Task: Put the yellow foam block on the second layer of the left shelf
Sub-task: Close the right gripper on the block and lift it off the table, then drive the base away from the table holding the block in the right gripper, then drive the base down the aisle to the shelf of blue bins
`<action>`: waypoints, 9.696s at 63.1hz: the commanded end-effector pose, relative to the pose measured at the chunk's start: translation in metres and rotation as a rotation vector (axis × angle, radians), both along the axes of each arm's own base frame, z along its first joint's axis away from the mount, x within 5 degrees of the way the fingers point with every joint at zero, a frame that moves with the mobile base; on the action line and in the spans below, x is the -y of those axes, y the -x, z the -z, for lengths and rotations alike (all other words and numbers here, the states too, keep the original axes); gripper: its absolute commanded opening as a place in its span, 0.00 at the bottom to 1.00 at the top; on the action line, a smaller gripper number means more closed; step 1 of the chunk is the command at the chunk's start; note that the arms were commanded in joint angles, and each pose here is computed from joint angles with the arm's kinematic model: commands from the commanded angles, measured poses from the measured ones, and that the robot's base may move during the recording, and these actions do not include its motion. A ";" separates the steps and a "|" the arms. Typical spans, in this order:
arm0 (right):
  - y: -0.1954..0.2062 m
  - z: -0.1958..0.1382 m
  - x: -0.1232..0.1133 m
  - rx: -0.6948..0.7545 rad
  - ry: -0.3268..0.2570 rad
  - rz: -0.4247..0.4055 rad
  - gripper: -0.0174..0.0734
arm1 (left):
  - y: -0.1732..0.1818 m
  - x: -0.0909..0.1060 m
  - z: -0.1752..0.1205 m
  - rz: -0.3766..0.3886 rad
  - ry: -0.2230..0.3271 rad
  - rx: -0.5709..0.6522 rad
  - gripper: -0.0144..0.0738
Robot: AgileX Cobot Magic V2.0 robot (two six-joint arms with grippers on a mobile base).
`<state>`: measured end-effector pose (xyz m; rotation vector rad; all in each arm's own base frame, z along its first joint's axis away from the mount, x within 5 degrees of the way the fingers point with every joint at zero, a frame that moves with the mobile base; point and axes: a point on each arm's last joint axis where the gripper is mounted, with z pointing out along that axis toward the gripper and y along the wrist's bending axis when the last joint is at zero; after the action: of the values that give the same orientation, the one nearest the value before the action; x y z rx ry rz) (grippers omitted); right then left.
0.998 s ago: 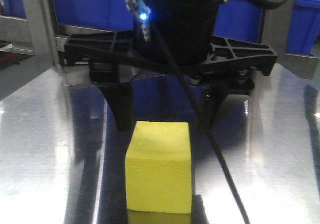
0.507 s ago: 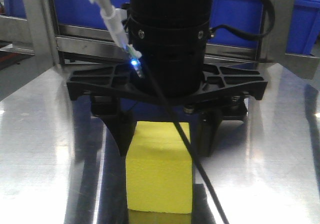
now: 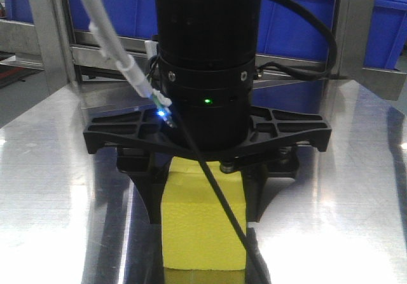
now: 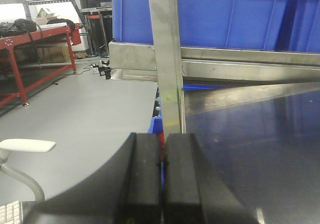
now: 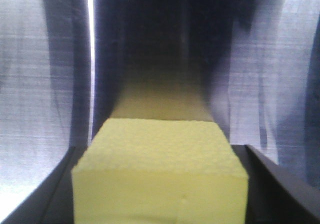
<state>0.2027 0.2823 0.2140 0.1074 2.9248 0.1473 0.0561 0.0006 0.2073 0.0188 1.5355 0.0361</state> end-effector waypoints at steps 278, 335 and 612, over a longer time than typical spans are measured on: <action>0.128 -0.088 0.276 1.557 0.026 -0.008 0.73 | 0.001 0.000 0.000 0.004 0.008 0.079 0.30; 0.128 -0.088 0.276 1.557 0.026 -0.008 0.73 | 0.001 0.000 0.000 0.004 0.008 0.079 0.30; 0.128 -0.088 0.276 1.557 0.026 -0.008 0.73 | 0.001 0.000 0.000 0.004 0.008 0.079 0.30</action>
<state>0.0756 0.0068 0.2839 -0.0266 1.4873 0.1162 0.0561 0.0006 0.2073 0.0188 1.5355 0.0361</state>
